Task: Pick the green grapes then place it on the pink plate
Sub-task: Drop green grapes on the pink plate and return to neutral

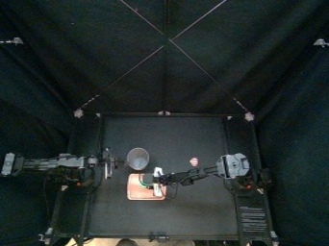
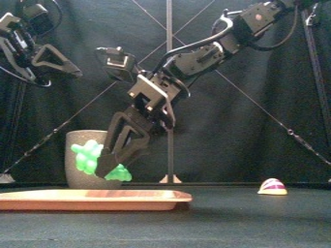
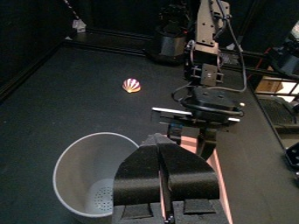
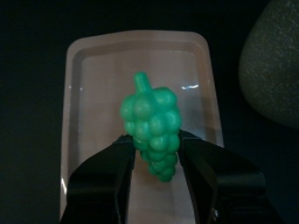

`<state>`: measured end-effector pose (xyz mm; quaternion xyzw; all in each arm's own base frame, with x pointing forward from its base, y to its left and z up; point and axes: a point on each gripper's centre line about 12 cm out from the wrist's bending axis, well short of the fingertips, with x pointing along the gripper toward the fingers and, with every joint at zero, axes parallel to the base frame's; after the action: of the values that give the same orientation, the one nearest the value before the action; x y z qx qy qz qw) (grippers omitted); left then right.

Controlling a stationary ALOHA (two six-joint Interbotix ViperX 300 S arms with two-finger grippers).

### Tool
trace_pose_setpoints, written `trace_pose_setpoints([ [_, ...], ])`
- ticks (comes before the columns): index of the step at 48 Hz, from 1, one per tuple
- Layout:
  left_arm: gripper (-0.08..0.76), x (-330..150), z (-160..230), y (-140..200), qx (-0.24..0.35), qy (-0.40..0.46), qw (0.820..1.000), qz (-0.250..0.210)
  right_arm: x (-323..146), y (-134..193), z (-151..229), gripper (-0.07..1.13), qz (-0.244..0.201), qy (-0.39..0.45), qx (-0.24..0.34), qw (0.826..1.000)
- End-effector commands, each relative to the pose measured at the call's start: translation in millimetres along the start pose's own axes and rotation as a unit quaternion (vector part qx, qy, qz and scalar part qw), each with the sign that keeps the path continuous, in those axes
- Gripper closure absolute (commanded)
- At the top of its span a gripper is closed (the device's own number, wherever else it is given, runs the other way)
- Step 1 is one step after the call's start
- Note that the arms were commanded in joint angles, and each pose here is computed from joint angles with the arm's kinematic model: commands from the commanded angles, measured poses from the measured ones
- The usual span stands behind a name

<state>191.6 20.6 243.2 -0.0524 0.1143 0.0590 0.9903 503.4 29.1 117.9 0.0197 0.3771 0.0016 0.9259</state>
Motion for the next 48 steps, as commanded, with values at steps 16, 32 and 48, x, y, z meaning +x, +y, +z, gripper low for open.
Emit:
trace_pose_setpoints([
  [16,0.503,1,7,1,0.001,-0.010,1.000,0.003,-17,11,24,0.05,0.004,-0.009,0.009,1.000],
  [32,0.505,1,8,1,0.000,-0.010,1.000,0.003,-82,14,72,0.05,0.000,-0.081,-0.031,0.996],
  [48,0.505,1,6,1,0.001,-0.009,1.000,0.003,-136,12,80,0.05,-0.002,-0.158,-0.099,0.982],
])
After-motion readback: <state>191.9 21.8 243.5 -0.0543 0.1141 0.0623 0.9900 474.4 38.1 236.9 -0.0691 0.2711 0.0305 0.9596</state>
